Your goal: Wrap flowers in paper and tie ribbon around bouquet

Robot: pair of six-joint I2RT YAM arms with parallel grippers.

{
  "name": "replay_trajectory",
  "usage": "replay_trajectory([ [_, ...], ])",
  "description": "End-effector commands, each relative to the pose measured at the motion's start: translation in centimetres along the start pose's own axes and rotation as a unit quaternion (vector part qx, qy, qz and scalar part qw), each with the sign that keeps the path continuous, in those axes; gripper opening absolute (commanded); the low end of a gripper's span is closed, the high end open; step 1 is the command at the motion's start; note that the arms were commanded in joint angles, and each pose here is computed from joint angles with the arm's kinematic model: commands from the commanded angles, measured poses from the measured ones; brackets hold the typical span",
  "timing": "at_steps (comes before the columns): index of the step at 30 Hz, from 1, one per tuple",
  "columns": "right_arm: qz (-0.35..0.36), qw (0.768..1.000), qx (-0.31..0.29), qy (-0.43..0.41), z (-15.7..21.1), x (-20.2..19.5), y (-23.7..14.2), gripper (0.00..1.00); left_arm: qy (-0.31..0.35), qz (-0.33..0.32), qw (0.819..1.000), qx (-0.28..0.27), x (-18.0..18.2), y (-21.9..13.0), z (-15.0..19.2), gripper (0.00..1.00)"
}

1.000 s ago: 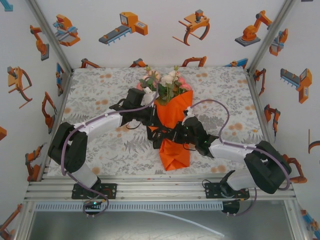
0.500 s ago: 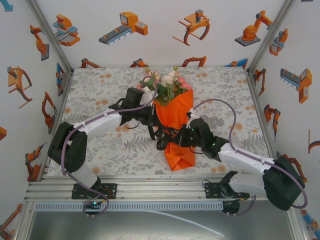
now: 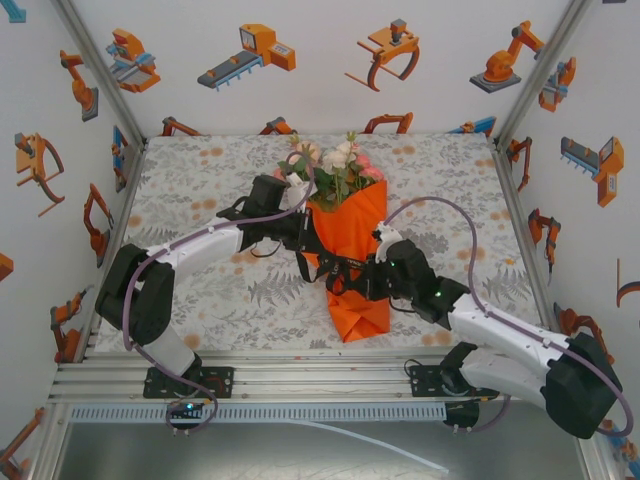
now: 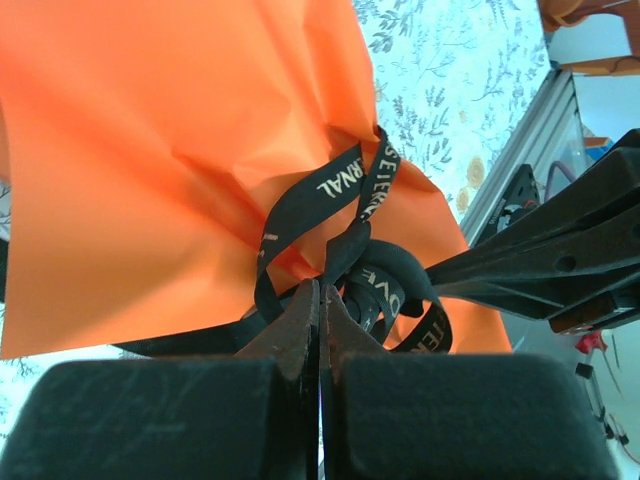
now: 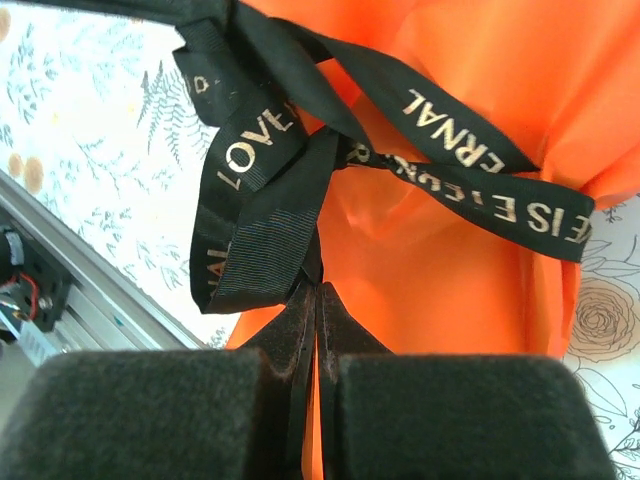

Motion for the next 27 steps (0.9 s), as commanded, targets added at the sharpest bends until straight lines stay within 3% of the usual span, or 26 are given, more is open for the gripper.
replay_trajectory([
  [1, -0.034, 0.997, 0.000, -0.074, -0.6, 2.3, 0.0, 0.00, 0.017, 0.052, 0.998, -0.010, -1.7, -0.1, -0.3, 0.02],
  [7, -0.069, 0.981, 0.035, -0.176, 1.3, 5.6, 0.9, 0.00, 0.060, 0.060, 0.996, 0.017, -3.2, 0.7, 0.8, 0.03],
  [12, 0.066, 0.980, 0.007, -0.190, -0.1, 2.0, -0.1, 0.00, 0.103, 0.070, 0.991, 0.038, -4.6, 1.1, 2.3, 0.03],
  [16, 0.113, 0.969, -0.027, -0.220, -1.3, 0.8, -1.5, 0.00, 0.111, 0.077, 0.990, 0.040, -5.1, 1.3, 3.1, 0.03],
  [27, 0.012, 0.960, -0.114, -0.256, -2.6, 3.9, -0.4, 0.00, 0.102, 0.039, 0.994, 0.022, -4.4, 1.2, 2.9, 0.03],
])
Point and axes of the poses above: each hand's point on the last joint's axis, 136 mm out from that joint toward the fingers, its own y axis out along the fingers, its own x axis along the line the jaws close on, z = x × y, the point moved 3 cm from there along -y, back along the fingers, and after that the axes turned 3 degrees about y, right-handed, at the moved point
